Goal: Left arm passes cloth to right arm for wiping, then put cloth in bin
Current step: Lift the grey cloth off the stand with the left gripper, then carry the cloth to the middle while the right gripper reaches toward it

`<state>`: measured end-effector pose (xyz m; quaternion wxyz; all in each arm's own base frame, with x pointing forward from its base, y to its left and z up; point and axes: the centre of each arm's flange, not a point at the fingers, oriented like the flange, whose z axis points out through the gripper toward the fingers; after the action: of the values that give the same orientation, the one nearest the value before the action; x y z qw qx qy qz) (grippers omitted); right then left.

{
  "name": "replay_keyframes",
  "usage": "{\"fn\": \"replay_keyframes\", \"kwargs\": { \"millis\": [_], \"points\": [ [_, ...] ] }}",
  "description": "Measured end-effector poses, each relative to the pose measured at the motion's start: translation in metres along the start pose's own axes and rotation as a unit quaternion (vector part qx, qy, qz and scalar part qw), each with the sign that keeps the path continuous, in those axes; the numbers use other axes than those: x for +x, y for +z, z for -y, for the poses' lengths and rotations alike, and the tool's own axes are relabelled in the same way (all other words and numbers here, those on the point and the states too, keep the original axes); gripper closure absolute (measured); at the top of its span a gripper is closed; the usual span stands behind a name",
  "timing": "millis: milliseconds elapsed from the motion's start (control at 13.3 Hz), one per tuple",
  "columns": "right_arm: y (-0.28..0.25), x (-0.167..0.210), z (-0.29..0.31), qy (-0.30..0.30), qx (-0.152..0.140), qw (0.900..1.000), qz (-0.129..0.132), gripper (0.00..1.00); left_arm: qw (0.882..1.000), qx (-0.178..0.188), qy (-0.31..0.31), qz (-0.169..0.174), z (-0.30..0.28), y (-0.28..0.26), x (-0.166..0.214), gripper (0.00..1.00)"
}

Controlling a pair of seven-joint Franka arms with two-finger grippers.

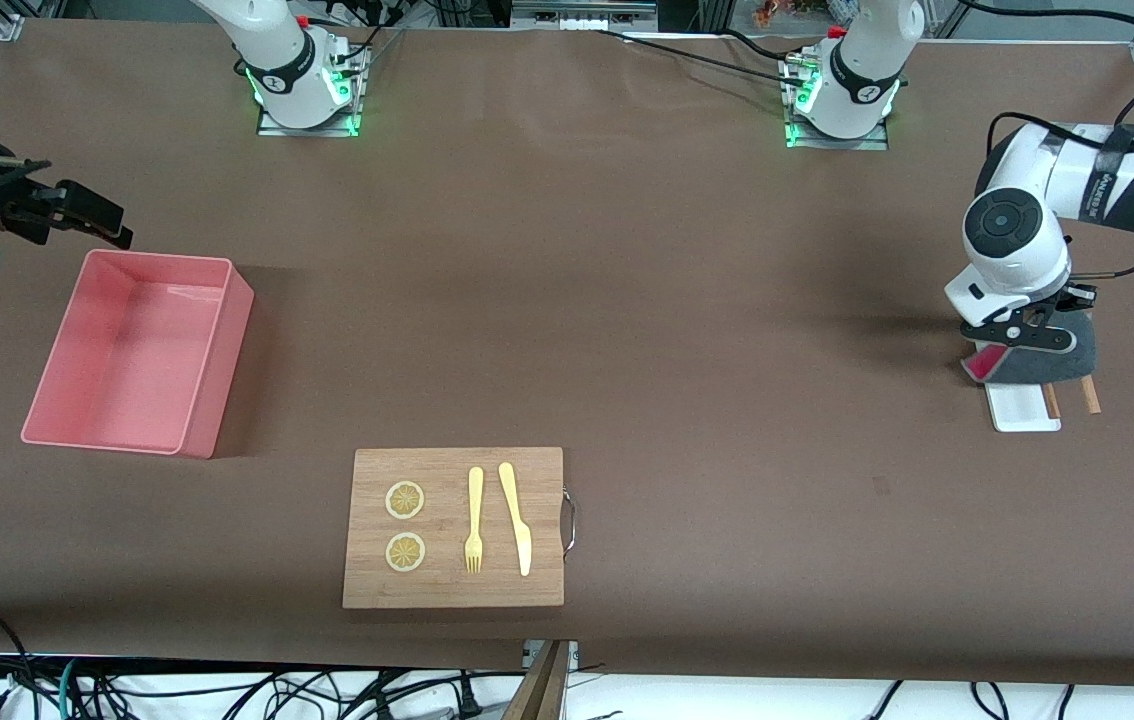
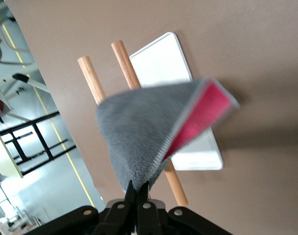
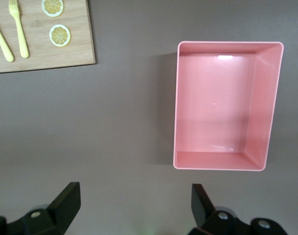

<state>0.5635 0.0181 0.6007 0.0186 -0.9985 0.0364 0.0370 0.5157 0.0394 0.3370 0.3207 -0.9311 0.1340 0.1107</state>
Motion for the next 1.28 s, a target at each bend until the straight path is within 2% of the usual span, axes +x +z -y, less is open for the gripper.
{"fn": "replay_keyframes", "kwargs": {
  "millis": [150, 300, 451, 601, 751, 826, 901, 976, 1051, 1202, 1277],
  "points": [
    [0.009, 0.009, -0.001, 0.002, -0.001, 1.0, 0.0, 0.0, 0.998, -0.052, -0.016, 0.018, 0.015, -0.047, 0.004, 0.98],
    [0.015, 0.011, -0.001, 0.001, -0.002, 1.0, 0.009, 0.0, 0.995, -0.094, -0.026, 0.02, 0.028, -0.097, 0.006, 0.98],
    [0.021, 0.003, 0.005, -0.035, -0.004, 0.998, 0.045, 0.0, 0.99, -0.139, -0.033, 0.006, 0.024, -0.152, 0.007, 0.98],
    [0.025, -0.005, 0.023, -0.125, -0.002, 0.99, 0.067, 0.0, 0.975, -0.215, -0.06, -0.016, 0.018, -0.203, 0.006, 0.98],
    [0.026, -0.007, 0.034, -0.216, 0.012, 0.974, 0.069, 0.0, 0.945, -0.309, -0.108, -0.015, 0.009, -0.233, 0.01, 0.98],
    [0.026, -0.007, 0.04, -0.259, 0.038, 0.963, 0.067, 0.0, 0.924, -0.357, -0.135, 0.001, 0.0, -0.242, 0.014, 0.98],
    [0.03, -0.007, 0.049, -0.307, 0.077, 0.947, 0.063, 0.0, 0.902, -0.4, -0.163, 0.021, -0.011, -0.253, 0.019, 0.98],
    [0.038, -0.003, 0.058, -0.353, 0.118, 0.926, 0.059, 0.0, 0.883, -0.428, -0.187, 0.04, -0.025, -0.267, 0.024, 0.98],
    [0.05, 0.003, 0.066, -0.392, 0.153, 0.905, 0.053, 0.0, 0.871, -0.441, -0.209, 0.056, -0.041, -0.285, 0.029, 0.98],
    [0.077, 0.021, 0.078, -0.451, 0.188, 0.872, 0.037, 0.0, 0.854, -0.45, -0.249, 0.075, -0.076, -0.327, 0.04, 0.98],
    [0.092, 0.028, 0.087, -0.484, 0.207, 0.85, 0.028, 0.0, 0.845, -0.457, -0.266, 0.078, -0.092, -0.348, 0.046, 0.98]
  ]
}}
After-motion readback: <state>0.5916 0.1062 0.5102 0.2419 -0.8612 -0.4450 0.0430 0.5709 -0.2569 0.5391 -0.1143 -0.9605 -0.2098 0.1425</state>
